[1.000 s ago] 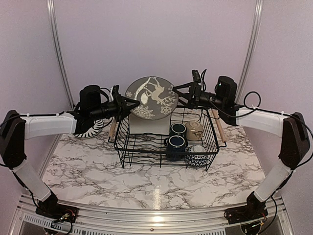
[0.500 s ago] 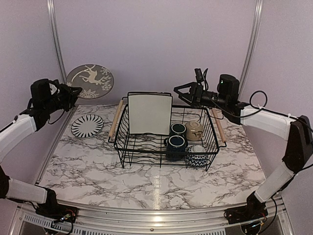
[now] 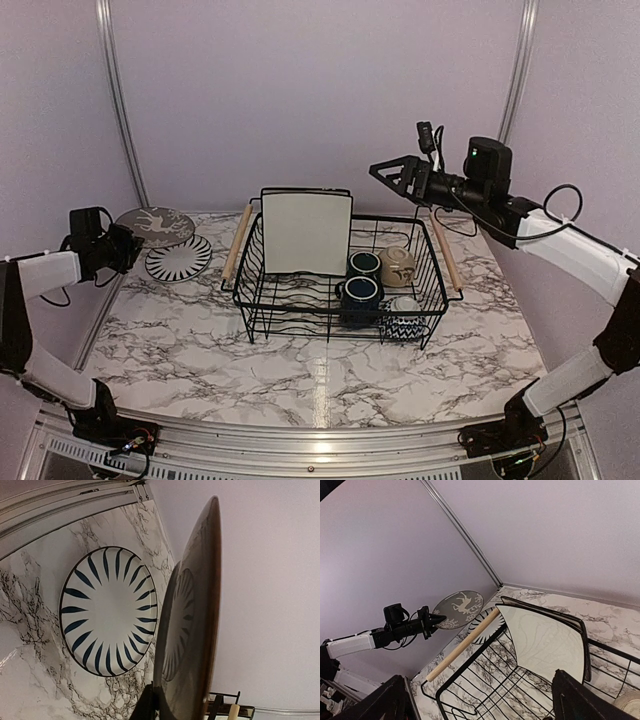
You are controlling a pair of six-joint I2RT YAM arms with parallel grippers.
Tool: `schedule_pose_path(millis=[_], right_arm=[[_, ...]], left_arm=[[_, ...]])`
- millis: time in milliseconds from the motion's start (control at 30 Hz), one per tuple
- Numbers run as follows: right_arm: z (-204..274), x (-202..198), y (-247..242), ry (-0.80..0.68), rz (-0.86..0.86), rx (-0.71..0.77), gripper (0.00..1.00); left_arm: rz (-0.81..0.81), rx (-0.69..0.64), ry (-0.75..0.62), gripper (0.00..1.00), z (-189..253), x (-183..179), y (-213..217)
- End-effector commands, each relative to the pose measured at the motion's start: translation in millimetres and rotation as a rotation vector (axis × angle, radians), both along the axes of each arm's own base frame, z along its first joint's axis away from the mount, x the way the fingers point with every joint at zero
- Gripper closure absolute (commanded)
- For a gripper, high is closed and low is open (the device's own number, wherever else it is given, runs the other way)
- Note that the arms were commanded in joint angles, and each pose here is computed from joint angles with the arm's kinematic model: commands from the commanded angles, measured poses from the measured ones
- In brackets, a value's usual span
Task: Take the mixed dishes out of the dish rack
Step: Place the plate on the plate.
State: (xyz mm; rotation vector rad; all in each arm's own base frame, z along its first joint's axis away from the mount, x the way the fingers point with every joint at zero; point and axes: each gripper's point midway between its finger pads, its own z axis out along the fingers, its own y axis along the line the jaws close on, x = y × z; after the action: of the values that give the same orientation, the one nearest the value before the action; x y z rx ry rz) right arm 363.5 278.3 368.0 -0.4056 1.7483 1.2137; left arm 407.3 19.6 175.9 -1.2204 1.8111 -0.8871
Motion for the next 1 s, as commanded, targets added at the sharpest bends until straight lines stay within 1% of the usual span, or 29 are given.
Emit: schedule_pose_path(millis=[0, 133, 200, 400, 700, 767, 900, 967], right_arm=[[8.5, 1.7, -11.6, -0.027, -0.060, -0.036, 0.02], [9.8, -0.7, -15.6, -0.033, -0.076, -0.040, 0.01], [9.7, -1.4, -16.8, -0.035, -0.083, -0.043, 0.01], [7.5, -0.7, -18.0, -0.036, -0.090, -0.052, 0.01], [1.5, 0.8, -16.9, -0.025, -0.087, -0.057, 0.01], [-0.6, 1.8, -16.9, -0.023, -0.090, -0.060, 0.02], [-4.1, 3.3, -15.4, -0.016, -0.085, -0.059, 0.01], [-3.8, 3.3, -14.0, -0.016, -0.079, -0.056, 0.02]], left_arm=[[-0.088, -0.034, -0.187, 1.00, 25.3, 30.6, -12.5], [-0.076, -0.079, -0.145, 1.00, -4.5, 37.7, -12.5], [-0.087, -0.098, -0.153, 1.00, -12.1, 42.3, -14.8], [-0.121, -0.128, -0.094, 1.00, -45.5, 52.9, -19.7], [-0.132, -0.145, -0.079, 1.00, -64.9, 60.9, -21.1], [-0.142, -0.147, -0.075, 0.94, -67.3, 62.4, -22.2], [-0.142, -0.148, -0.055, 0.76, -74.9, 61.7, -22.4], [-0.147, -0.149, -0.044, 0.69, -77.1, 61.1, -23.4]])
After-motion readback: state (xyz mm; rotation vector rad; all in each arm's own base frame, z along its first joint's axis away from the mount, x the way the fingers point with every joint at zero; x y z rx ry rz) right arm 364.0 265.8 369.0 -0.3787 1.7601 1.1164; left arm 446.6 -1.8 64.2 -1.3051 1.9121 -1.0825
